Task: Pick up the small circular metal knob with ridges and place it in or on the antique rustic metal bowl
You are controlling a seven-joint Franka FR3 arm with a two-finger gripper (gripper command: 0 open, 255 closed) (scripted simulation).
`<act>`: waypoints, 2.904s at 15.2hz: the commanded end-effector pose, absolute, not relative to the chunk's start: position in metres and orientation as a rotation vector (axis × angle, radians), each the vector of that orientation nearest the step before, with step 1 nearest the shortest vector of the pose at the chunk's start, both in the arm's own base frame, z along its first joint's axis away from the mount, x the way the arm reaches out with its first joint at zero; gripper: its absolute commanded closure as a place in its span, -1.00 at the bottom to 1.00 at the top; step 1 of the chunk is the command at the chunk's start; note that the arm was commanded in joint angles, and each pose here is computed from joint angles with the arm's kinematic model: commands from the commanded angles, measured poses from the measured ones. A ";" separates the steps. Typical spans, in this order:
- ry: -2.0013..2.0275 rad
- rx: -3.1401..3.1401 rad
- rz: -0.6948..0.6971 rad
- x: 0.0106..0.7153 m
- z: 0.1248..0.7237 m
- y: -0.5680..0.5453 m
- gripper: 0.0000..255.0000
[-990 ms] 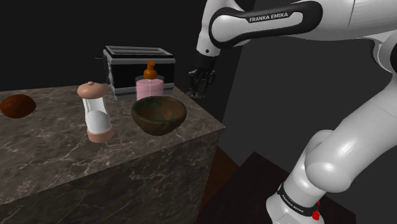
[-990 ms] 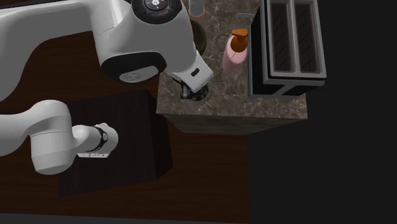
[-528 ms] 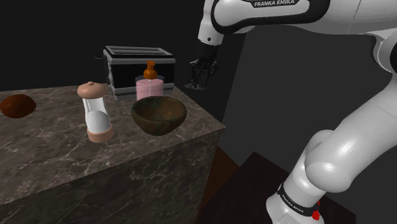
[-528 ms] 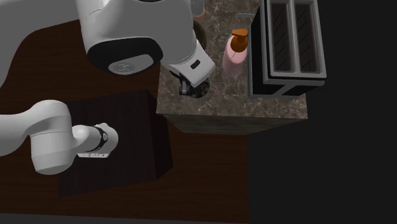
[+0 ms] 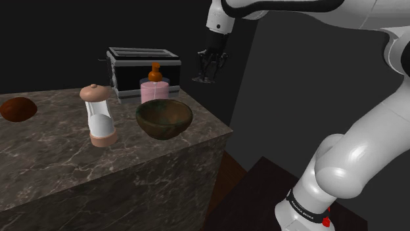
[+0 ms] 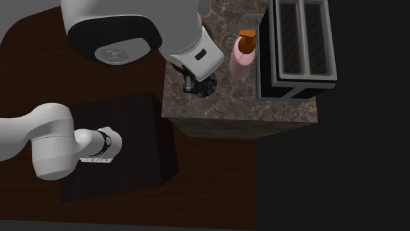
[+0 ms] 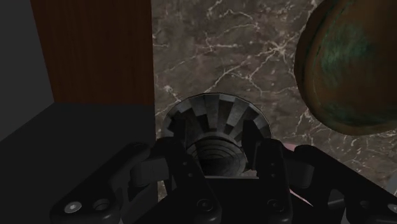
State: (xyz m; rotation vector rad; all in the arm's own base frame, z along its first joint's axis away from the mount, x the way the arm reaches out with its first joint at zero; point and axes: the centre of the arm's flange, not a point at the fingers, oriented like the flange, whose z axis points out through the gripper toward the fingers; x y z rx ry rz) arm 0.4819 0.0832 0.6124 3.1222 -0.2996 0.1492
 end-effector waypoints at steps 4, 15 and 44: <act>-0.300 3.122 0.149 0.477 0.620 0.135 1.00; -0.300 3.122 0.149 0.464 0.634 0.284 1.00; -0.451 3.194 0.025 0.512 0.489 0.264 -1.00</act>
